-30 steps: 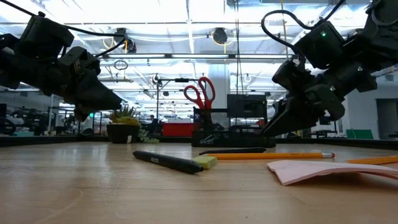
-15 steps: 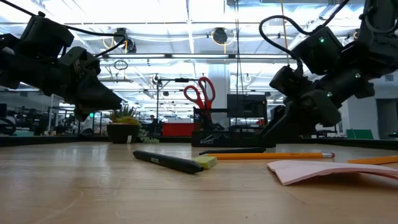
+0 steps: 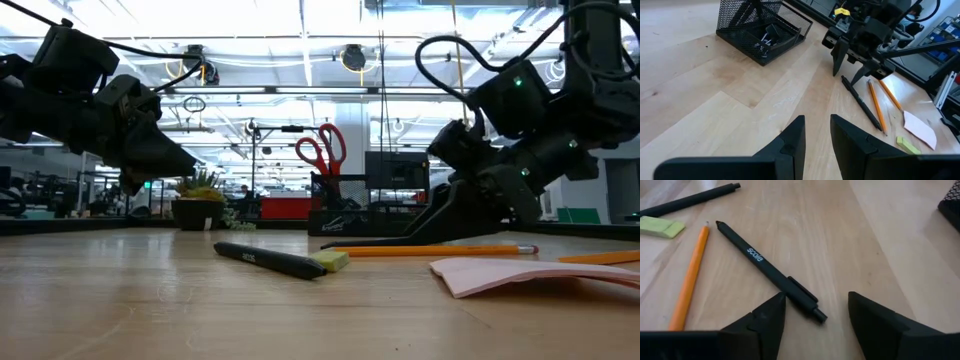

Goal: Pick and place office supplies into organizer
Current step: Put the black pen into the desk organizer

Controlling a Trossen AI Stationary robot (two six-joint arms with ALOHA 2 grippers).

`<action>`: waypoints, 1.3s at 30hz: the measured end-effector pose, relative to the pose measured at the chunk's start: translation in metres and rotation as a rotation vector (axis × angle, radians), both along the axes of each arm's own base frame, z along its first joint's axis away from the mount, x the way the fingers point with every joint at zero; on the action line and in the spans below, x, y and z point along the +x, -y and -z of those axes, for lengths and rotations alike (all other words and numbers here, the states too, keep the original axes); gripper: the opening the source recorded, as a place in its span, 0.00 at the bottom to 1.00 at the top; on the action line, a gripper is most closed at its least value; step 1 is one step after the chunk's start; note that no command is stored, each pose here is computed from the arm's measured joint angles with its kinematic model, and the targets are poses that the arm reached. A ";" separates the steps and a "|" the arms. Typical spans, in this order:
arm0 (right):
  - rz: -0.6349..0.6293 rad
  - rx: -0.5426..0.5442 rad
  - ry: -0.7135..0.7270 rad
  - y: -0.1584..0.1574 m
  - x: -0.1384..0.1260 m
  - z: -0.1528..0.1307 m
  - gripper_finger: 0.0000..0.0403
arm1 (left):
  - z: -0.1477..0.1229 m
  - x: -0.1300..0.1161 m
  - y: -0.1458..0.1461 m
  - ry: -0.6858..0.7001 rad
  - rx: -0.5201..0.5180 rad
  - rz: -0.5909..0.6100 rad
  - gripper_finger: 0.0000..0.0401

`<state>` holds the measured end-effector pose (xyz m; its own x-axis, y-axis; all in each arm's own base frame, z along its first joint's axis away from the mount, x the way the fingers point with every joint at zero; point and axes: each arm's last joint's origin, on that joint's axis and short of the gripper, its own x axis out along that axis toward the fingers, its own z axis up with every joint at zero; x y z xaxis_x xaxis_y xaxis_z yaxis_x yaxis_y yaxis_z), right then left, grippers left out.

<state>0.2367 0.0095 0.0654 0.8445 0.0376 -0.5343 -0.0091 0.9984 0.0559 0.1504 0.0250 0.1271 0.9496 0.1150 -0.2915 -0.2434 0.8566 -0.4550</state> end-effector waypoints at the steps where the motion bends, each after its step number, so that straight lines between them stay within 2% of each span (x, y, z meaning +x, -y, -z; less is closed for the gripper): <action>1: -0.005 0.001 -0.005 -0.001 0.000 0.000 0.49 | 0.000 0.000 0.000 0.000 0.000 0.000 0.23; 6: -0.010 0.035 -0.015 -0.006 -0.001 0.001 0.39 | 0.000 0.000 0.000 -0.001 0.001 0.000 0.23; 16: -0.015 0.069 -0.023 -0.007 -0.001 0.002 0.08 | 0.000 0.000 0.000 -0.001 0.001 0.000 0.23; 20: -0.018 0.101 -0.015 -0.008 -0.001 0.001 0.01 | 0.000 0.000 0.000 -0.001 0.000 0.000 0.23; 25: -0.021 0.113 0.061 -0.010 0.002 -0.005 0.00 | 0.000 0.000 0.000 -0.001 0.001 0.000 0.23; 34: -0.037 0.128 0.079 -0.020 0.002 -0.007 0.00 | 0.000 0.000 0.000 -0.002 0.000 0.000 0.23; 39: -0.019 0.124 0.198 -0.026 0.006 -0.018 0.08 | 0.000 0.000 0.000 -0.002 0.000 0.000 0.23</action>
<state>0.2424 0.0360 0.0832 0.9310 0.1091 -0.3482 -0.0505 0.9836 0.1732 0.1504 0.0249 0.1269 0.9490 0.1149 -0.2935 -0.2442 0.8568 -0.4542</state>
